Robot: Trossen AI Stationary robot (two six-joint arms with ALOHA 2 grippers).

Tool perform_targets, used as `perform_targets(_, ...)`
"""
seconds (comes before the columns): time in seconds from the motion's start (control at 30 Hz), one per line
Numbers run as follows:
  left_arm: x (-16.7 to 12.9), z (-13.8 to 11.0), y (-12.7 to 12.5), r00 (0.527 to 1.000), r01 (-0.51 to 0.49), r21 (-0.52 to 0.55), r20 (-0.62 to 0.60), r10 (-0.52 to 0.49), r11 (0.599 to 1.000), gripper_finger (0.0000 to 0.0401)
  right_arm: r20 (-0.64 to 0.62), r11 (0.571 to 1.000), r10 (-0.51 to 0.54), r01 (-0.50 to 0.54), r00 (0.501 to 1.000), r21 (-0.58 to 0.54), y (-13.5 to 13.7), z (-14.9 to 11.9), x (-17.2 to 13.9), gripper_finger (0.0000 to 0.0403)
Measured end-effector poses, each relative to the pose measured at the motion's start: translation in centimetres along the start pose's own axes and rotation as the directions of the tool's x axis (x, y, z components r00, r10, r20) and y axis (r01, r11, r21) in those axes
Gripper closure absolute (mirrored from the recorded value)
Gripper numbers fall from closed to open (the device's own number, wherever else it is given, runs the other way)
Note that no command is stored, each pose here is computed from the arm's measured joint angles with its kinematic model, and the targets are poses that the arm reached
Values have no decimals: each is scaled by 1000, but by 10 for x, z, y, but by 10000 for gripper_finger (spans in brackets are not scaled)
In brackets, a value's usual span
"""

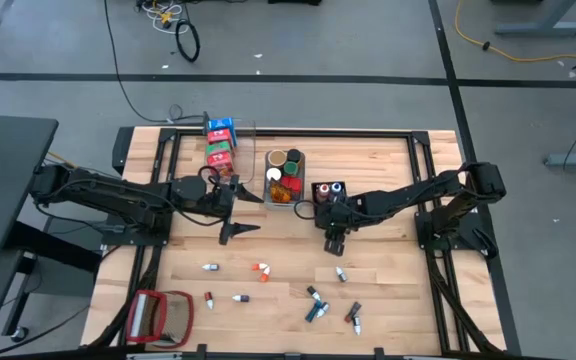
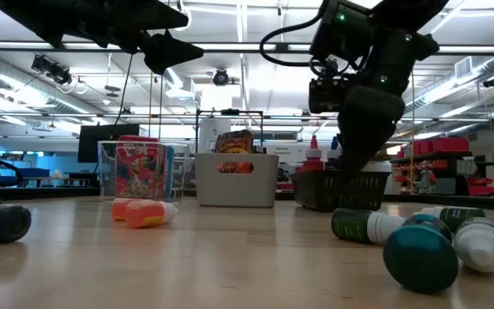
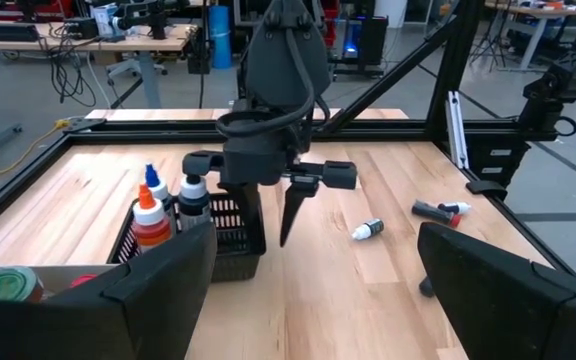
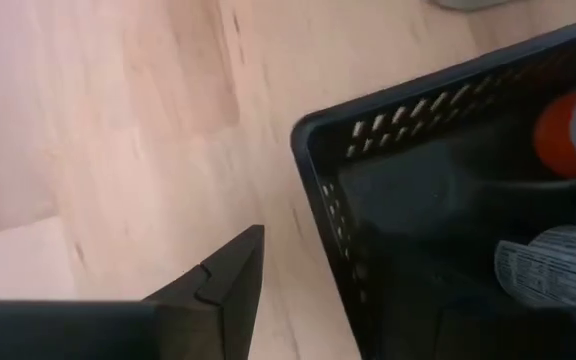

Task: Pick & Place Kitchen Items
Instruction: Adjust the bins

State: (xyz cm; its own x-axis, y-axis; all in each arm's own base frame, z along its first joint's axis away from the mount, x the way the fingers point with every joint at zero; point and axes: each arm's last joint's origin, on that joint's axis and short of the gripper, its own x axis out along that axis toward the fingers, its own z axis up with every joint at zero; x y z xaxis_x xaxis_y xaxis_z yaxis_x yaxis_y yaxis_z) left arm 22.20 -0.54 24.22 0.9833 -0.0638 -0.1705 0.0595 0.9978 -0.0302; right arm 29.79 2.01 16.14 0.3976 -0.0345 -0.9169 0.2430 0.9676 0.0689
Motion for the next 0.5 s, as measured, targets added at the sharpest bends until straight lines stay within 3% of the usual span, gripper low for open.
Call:
perform_targets(0.33, 0, 0, 0, 1000, 0, 0, 0, 0, 1000, 46, 76, 986, 169, -168, 983, -19, 20, 6, -2, 236)
perform_targets(0.5, 0, 0, 0, 1000, 0, 0, 0, 0, 1000, 46, 81, 980, 195, -191, 977, -50, 34, 2, -4, 236)
